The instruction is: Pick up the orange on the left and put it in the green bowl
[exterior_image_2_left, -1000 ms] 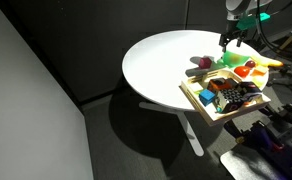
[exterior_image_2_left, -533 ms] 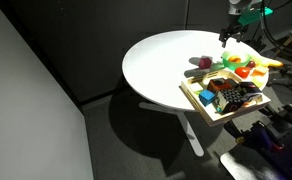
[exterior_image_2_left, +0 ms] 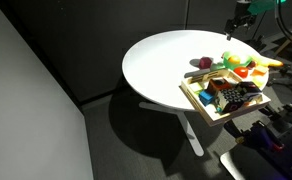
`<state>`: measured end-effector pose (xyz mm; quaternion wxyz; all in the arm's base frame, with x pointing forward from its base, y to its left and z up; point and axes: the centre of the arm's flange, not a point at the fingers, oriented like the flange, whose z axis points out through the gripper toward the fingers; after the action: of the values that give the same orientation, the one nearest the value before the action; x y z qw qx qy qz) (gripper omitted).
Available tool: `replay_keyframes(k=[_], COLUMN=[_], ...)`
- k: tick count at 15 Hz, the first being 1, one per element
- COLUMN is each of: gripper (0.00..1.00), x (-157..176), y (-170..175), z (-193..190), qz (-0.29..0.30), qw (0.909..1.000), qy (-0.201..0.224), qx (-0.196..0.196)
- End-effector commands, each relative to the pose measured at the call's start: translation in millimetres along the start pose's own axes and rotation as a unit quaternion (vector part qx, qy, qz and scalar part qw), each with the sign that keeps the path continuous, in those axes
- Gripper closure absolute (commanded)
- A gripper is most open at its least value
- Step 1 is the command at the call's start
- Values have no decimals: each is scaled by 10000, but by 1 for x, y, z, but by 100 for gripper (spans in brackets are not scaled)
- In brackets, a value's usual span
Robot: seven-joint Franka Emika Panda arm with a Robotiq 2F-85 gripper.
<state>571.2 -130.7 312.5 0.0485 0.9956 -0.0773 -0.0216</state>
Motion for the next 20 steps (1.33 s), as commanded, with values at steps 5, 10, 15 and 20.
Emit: replay_keyframes(k=[5, 10, 15, 20], gripper=[0, 0, 0, 0], x=[-53, -79, -98, -109], y=[6, 5, 0, -4], z=[-46, -66, -81, -91], qz=[-161, -303, -646, -952], qw=[9995, 9977, 9973, 9951], qy=[-271, -601, -315, 37], qx=[53, -32, 143, 248])
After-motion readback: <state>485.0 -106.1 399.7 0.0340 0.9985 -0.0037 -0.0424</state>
